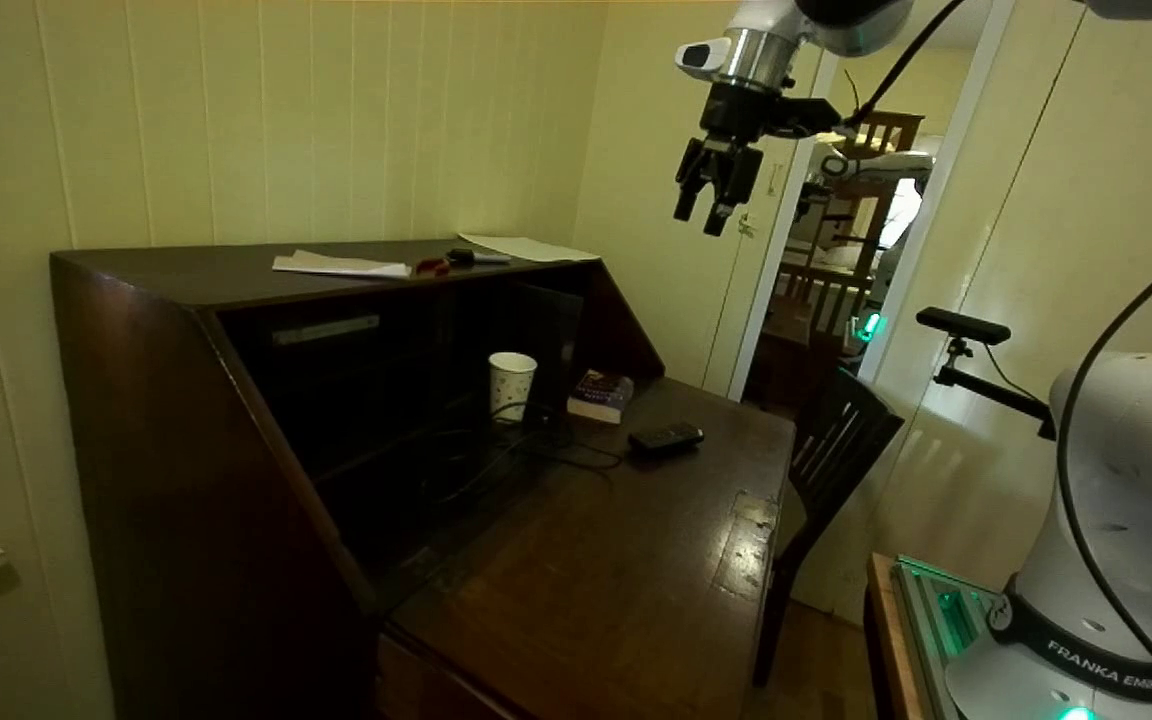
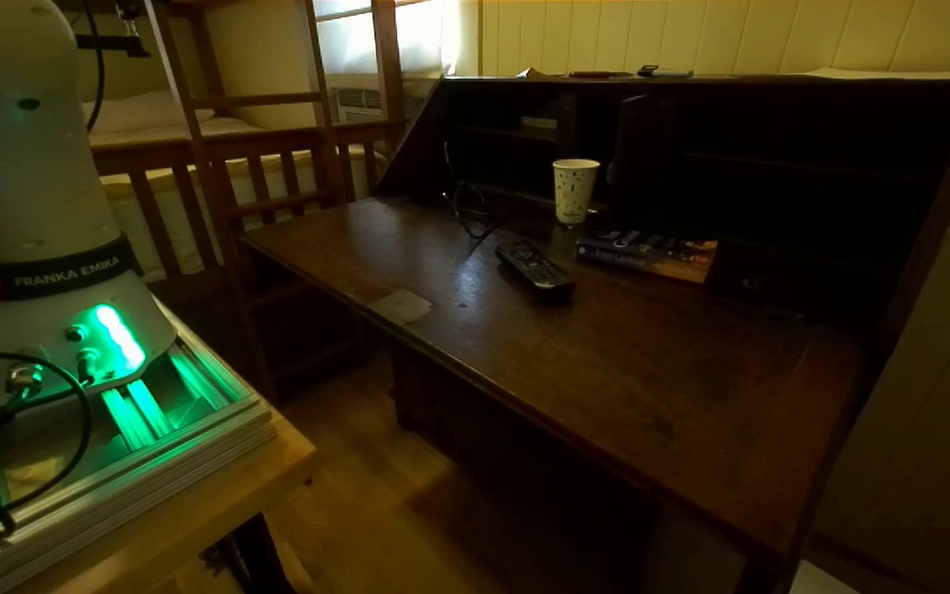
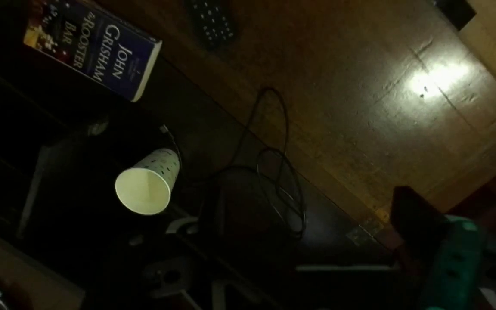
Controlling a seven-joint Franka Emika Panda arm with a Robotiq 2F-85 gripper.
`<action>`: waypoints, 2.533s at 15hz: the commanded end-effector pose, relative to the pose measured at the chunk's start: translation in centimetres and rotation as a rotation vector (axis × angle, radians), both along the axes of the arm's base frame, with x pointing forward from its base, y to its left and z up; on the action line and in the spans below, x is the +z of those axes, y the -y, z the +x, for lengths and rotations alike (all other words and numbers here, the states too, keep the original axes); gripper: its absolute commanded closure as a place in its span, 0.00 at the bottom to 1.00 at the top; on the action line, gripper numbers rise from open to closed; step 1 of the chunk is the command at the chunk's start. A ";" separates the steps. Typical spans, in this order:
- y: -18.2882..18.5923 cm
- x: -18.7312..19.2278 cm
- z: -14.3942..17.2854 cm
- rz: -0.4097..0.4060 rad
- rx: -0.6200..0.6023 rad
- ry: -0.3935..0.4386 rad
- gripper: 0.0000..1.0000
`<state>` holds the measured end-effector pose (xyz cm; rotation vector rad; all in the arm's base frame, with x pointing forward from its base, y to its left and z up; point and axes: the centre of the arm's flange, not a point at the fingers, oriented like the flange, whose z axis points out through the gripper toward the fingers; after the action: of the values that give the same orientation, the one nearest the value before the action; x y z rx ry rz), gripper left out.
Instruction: Pick up the remote and put it on top of the cabinet
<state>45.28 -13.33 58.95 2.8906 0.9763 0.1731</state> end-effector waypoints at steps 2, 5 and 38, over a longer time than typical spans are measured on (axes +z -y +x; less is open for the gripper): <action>8.8 2.0 1.3 0.002 0.032 -0.099 0.00; 8.5 0.9 -0.5 -0.007 0.015 -0.077 0.00; 32.2 -22.5 -11.1 -0.193 0.394 -0.330 0.00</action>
<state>34.16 -45.60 36.44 2.5680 1.5159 -0.3668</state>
